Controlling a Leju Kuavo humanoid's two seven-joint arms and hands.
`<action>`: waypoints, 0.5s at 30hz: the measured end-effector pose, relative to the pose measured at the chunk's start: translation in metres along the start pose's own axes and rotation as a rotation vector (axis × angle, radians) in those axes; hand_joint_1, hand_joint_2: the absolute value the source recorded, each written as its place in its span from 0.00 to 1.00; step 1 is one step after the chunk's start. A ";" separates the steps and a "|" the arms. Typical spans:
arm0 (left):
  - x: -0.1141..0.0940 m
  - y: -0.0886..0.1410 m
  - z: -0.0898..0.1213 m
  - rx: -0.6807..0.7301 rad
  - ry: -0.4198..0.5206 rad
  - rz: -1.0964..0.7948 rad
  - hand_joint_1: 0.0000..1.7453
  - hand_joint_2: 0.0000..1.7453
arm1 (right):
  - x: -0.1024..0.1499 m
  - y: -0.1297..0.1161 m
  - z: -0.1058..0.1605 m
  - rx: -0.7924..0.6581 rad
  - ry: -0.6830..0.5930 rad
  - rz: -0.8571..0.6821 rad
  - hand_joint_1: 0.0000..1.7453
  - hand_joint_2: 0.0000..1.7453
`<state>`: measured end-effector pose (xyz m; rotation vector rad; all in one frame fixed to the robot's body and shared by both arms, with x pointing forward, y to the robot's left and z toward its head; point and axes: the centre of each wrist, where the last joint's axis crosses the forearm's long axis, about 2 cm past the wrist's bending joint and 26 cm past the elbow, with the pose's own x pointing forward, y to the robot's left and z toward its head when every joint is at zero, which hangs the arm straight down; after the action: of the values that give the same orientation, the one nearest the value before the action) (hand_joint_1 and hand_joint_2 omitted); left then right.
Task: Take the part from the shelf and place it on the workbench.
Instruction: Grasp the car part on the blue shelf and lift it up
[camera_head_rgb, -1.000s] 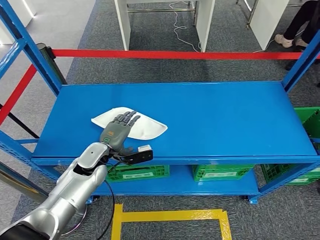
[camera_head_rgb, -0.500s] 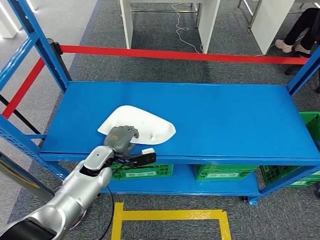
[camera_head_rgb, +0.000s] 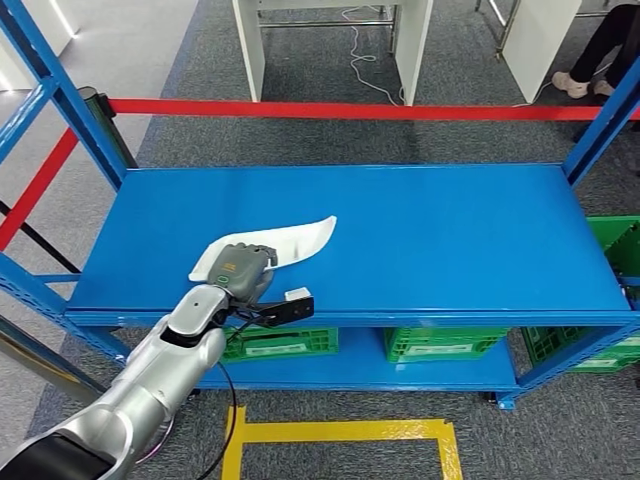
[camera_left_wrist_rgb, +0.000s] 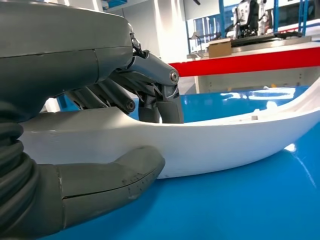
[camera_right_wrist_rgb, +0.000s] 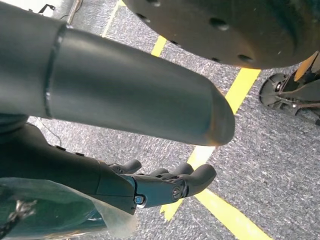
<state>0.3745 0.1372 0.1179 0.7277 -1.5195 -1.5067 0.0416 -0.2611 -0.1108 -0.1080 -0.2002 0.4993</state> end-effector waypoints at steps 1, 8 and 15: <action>0.000 0.000 0.000 0.002 -0.004 0.001 1.00 1.00 | 0.000 0.000 0.000 0.000 -0.002 -0.002 0.00 0.00; 0.002 0.003 -0.002 -0.011 -0.063 0.058 1.00 1.00 | 0.001 0.001 0.000 0.001 -0.009 -0.007 0.00 0.00; 0.001 0.007 -0.002 0.003 -0.102 0.250 1.00 1.00 | -0.001 0.002 0.000 0.000 -0.009 -0.012 0.00 0.00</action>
<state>0.3767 0.1364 0.1245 0.4488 -1.6229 -1.3703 0.0397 -0.2596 -0.1109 -0.1043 -0.2093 0.4876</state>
